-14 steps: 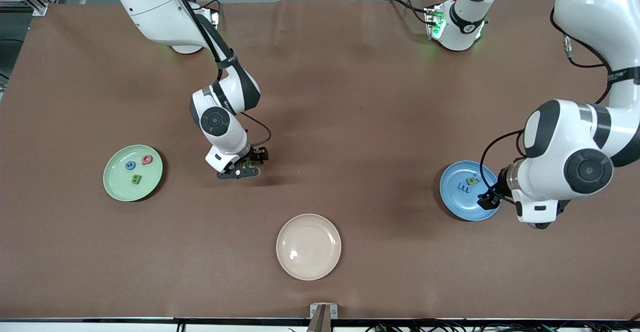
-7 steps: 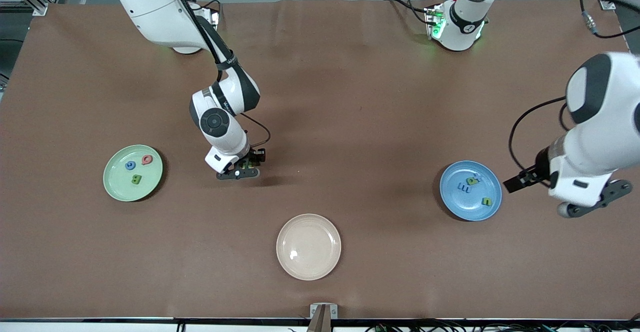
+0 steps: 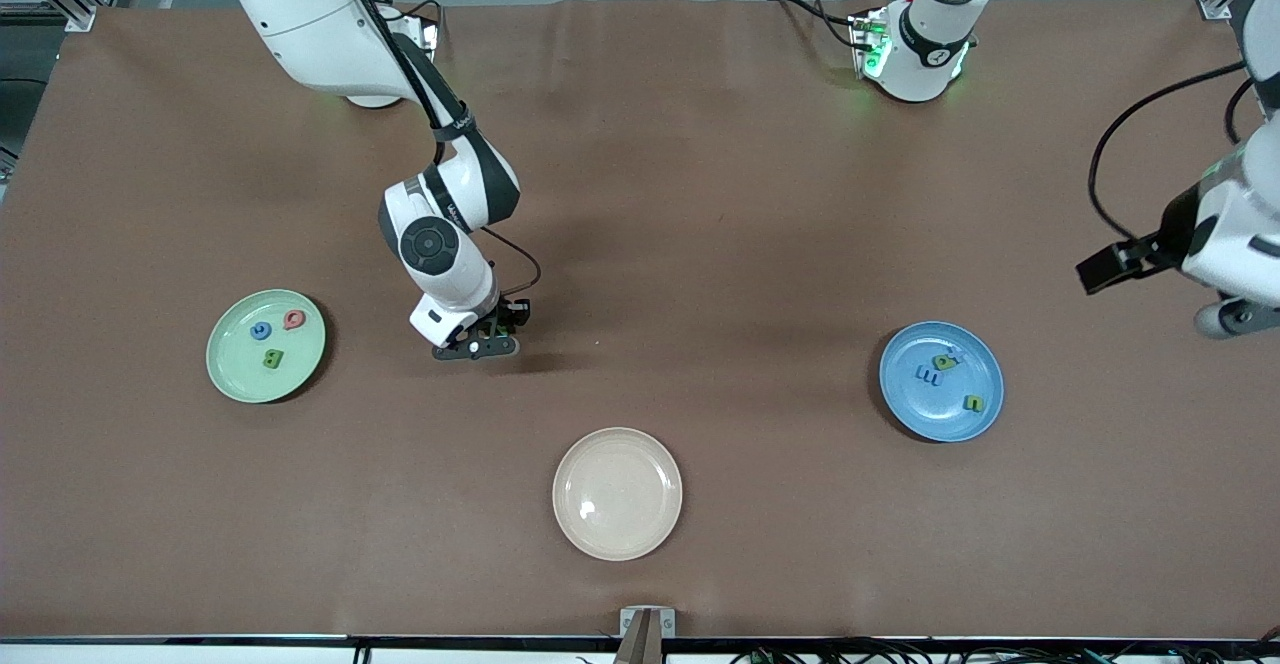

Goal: Sort upper and lower case letters into plates
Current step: 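Carry the N to the green plate with the right gripper and release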

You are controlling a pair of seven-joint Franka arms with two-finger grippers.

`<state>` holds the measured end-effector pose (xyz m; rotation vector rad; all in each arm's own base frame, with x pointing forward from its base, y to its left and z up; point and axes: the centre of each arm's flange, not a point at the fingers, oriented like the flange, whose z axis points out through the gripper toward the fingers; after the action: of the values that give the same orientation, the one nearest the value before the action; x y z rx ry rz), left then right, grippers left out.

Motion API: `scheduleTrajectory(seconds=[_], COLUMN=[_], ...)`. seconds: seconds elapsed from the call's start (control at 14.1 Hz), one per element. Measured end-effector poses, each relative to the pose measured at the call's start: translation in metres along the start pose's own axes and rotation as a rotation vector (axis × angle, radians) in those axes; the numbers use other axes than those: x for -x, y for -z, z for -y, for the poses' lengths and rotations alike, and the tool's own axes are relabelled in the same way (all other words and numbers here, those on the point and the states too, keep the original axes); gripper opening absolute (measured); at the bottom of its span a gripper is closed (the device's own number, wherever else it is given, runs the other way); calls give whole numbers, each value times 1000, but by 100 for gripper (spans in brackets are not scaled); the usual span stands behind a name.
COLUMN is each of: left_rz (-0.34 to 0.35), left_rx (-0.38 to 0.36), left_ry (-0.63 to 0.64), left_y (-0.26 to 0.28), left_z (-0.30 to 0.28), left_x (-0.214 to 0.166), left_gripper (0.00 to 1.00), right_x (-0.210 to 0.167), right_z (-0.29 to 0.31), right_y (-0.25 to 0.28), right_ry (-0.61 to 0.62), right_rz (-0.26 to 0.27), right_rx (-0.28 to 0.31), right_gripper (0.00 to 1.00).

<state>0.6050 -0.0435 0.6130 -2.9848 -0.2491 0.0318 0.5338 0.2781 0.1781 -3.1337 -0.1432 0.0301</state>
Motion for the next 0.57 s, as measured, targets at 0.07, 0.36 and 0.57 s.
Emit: scheduleTrajectory(seconds=[0.07, 0.36, 0.57], left_rz=[-13, -12, -9], left_rx=[-1, 42, 66], left_ry=[-27, -68, -80], left_y=[11, 44, 50], left_z=[4, 22, 41], left_x=[6, 33, 42], left_gripper=[100, 100, 100], right_x=[0, -2, -8], right_z=[0, -7, -36], right_y=[0, 1, 23], right_ry=[0, -11, -50], right_rz=[0, 8, 55], right_rx=[0, 4, 21], right_gripper=[33, 33, 33])
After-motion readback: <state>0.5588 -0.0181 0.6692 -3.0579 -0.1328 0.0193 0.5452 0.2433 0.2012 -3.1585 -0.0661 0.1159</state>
